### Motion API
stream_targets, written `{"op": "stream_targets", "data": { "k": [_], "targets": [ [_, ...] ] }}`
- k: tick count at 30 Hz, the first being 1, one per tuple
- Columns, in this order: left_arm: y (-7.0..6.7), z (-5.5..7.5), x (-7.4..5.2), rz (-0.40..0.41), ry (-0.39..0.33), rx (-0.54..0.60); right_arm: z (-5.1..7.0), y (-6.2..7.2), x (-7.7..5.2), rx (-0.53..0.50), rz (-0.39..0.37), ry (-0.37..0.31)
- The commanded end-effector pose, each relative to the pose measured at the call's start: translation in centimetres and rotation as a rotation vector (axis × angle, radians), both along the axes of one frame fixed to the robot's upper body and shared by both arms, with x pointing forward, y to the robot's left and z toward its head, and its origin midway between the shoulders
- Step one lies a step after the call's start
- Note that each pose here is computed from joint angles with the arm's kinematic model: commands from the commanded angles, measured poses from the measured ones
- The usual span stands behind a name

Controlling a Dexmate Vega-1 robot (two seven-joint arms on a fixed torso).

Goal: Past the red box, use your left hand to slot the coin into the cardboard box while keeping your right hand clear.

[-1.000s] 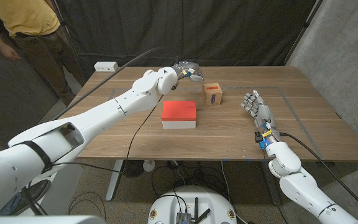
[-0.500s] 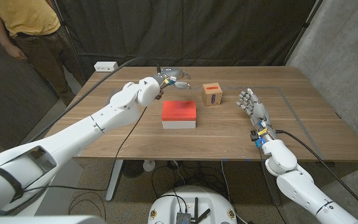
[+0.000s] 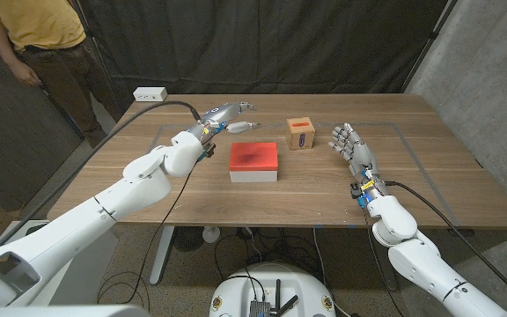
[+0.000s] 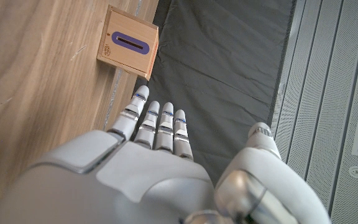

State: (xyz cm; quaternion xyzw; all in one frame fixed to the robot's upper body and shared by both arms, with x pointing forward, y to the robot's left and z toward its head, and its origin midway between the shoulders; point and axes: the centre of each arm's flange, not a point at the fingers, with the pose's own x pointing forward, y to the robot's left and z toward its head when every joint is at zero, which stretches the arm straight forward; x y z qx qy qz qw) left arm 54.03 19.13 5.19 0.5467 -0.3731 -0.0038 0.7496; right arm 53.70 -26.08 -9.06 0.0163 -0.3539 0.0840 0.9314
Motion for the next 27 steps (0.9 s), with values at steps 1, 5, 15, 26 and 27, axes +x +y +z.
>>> {"op": "stream_targets", "data": {
  "k": [1,5,15,26,27],
  "targets": [
    [3.5,-4.3,-0.7,-0.162,0.072,-0.360,-0.2,-0.2,-0.5,-0.013,0.029,-0.009],
    [4.1,-6.3,-0.3,-0.213,0.110,-0.476,-0.4,-0.4,-0.8,-0.025,0.026,-0.010],
    [5.8,-10.7,0.6,-0.420,0.203,-0.775,-0.7,-1.2,-1.3,-0.036,0.024,-0.030],
    [6.1,-13.3,2.3,-0.492,0.244,-0.908,-1.6,-1.1,-1.1,-0.010,0.034,-0.009],
    [6.0,-13.3,2.4,-0.497,0.245,-0.908,-1.7,-1.0,-1.1,-0.005,0.036,-0.008]
  ]
}}
